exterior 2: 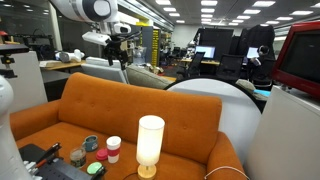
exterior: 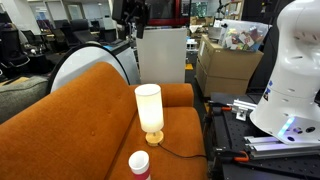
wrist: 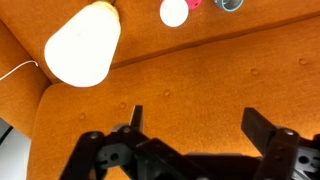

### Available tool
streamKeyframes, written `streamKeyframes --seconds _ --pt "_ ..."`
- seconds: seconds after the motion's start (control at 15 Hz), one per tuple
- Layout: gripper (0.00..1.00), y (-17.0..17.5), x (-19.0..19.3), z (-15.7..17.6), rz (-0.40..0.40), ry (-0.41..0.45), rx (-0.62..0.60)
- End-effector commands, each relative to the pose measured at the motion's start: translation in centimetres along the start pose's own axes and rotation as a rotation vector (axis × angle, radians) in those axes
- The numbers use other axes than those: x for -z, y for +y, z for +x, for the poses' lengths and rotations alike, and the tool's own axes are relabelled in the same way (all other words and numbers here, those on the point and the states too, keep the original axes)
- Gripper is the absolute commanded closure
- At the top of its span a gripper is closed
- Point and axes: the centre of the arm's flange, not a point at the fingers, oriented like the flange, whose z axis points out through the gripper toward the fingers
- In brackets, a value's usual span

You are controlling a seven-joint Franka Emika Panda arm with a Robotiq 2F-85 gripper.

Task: Move the white and pink cup backward slightly

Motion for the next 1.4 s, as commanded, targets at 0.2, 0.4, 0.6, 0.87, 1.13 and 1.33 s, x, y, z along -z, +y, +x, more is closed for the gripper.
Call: streamKeyframes --seconds 0.2,0.4,0.6,0.87,1.13,1.33 --pt "0.0 1.4 -6.5 0.0 -0.053 -0.098 -0.001" --pt "0.0 1.3 -6.7 -0.7 -0.04 -0.117 -0.001" --pt "0.0 1.3 -6.5 -0.5 -0.039 -0.11 0.0" --pt "0.0 0.6 -8.0 0.1 -0.014 -0.124 0.022" --pt "0.0 -2.6 -13.1 -0.5 0.042 -0.199 0.118" --pt "0.0 -4.3 -18.2 -1.2 0.044 -0.267 0.149"
